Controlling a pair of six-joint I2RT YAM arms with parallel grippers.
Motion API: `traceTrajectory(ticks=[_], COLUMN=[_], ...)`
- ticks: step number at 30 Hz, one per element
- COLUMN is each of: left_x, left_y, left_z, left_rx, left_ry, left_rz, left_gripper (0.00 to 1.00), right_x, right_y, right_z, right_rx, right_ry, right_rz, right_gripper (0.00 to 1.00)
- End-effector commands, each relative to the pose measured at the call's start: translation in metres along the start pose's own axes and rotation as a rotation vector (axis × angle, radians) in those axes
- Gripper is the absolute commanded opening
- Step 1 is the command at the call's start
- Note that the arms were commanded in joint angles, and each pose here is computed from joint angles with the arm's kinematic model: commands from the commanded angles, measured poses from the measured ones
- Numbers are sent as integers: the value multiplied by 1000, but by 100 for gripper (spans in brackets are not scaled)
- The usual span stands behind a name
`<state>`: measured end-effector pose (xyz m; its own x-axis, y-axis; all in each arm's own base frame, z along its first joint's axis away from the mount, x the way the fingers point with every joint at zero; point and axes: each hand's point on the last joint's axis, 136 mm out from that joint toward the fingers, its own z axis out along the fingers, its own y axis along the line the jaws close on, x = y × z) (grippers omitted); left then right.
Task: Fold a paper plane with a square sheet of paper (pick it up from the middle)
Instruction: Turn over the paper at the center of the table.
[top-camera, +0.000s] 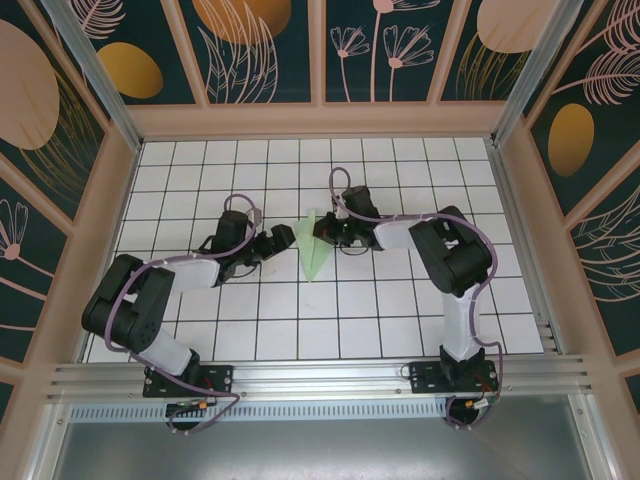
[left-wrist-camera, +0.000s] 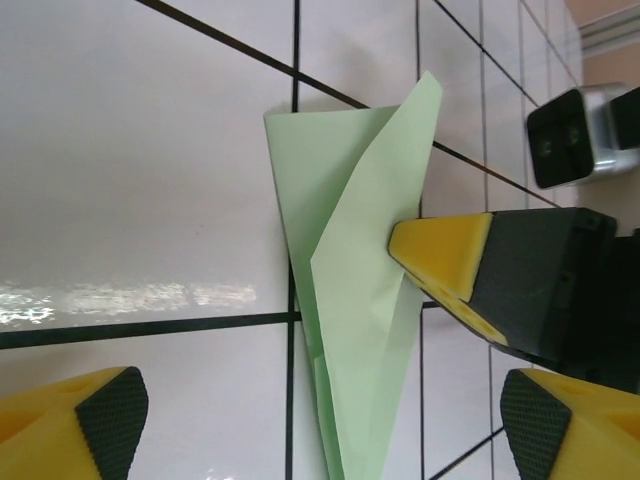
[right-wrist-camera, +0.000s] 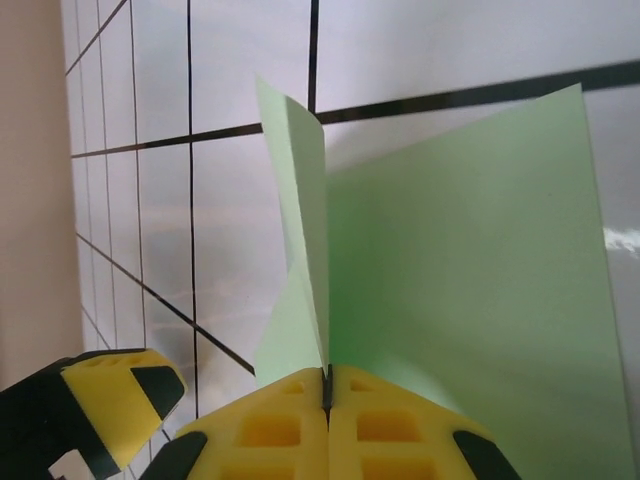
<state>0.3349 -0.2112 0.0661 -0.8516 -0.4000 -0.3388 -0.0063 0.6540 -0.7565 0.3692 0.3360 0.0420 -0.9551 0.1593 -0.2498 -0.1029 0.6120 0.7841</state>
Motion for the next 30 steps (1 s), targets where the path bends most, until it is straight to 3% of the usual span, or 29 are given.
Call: traceTrajectory(ticks=[1, 8, 20, 30], left_x=[-7, 0, 8, -3], left_y=[-33, -64, -106, -129], left_z=[-10, -20, -46, -61], left_rx=[153, 327, 590, 736], left_ry=[-18, 24, 62, 27], left_rz=[15, 17, -15, -48], left_gripper=[96, 99, 98, 75], right_x=[-17, -26, -28, -21], right_y=[52, 94, 127, 127], right_z=[-26, -65, -87, -87], right_rx=[-179, -359, -488, -513], right_ry=[-66, -92, -91, -61], right_rz=[-43, -18, 31, 71], right_gripper=[0, 0, 0, 0])
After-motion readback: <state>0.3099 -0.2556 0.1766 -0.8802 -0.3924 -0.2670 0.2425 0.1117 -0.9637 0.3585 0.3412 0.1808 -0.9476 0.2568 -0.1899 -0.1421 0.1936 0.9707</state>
